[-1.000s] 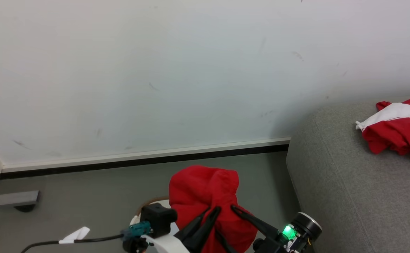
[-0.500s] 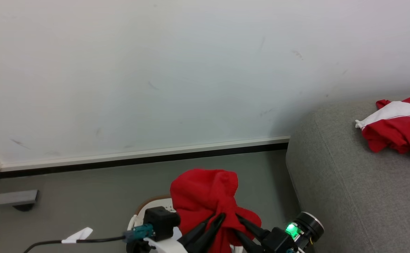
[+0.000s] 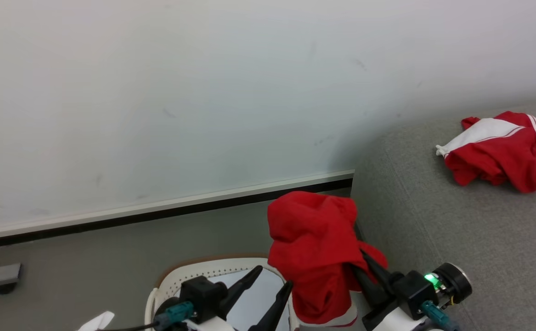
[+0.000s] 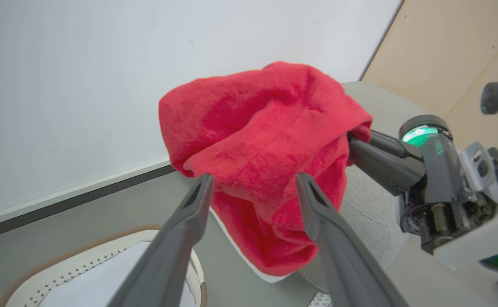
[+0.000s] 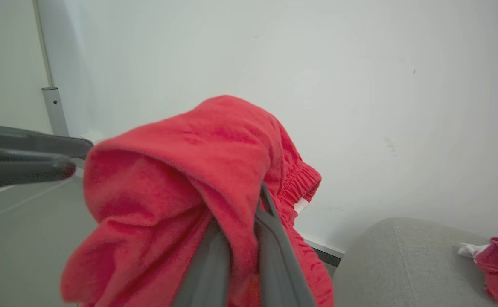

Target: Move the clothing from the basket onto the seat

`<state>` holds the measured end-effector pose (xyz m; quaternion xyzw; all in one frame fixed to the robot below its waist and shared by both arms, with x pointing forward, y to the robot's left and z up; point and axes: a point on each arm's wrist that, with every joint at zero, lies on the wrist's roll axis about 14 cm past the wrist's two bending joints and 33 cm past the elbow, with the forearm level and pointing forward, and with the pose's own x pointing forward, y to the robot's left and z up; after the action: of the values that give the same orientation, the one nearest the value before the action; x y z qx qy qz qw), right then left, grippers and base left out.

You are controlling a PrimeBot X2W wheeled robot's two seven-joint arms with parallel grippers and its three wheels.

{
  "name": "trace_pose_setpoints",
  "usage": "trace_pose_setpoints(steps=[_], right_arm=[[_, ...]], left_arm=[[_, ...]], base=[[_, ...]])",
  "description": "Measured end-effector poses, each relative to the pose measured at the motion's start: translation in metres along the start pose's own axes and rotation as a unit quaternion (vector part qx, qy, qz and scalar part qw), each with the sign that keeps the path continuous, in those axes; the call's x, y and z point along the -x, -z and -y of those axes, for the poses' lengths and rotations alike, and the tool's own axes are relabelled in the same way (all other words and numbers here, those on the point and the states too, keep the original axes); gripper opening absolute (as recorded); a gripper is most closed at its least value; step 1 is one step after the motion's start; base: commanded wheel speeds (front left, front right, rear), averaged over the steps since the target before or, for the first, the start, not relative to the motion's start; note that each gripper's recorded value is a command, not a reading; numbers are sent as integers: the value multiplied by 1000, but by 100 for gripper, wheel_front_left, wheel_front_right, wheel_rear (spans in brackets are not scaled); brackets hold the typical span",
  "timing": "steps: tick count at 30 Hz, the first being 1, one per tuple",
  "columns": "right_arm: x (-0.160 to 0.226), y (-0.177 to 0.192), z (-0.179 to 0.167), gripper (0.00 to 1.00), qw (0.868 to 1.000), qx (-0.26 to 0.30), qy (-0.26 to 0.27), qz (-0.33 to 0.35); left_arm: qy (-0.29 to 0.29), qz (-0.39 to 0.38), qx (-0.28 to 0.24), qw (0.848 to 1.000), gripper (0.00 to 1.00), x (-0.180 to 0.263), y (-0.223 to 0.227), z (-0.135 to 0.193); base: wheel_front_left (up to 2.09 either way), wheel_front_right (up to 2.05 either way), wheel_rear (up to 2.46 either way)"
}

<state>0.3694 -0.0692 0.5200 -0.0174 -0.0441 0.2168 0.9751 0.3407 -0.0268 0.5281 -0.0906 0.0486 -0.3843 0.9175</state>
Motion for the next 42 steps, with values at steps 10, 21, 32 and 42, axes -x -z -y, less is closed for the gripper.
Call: trace_pose_setpoints(steps=[10,21,32,42], right_arm=[[54,-2,80,0,991,15,134,0],[110,-1,121,0,974,25,224,-6],[103,0,139,0,969,16,247,-9],[51,-40,250,0,937,49,343,41]], left_arm=[[82,0,-29,996,100,-25,16,41],[151,-9,-30,988,100,-43,28,81],[148,-4,-22,989,100,-52,30,69],[112,29,-26,993,100,-91,18,-11]], base=[[0,0,0],[0,0,0],[0,0,0],[0,0,0]])
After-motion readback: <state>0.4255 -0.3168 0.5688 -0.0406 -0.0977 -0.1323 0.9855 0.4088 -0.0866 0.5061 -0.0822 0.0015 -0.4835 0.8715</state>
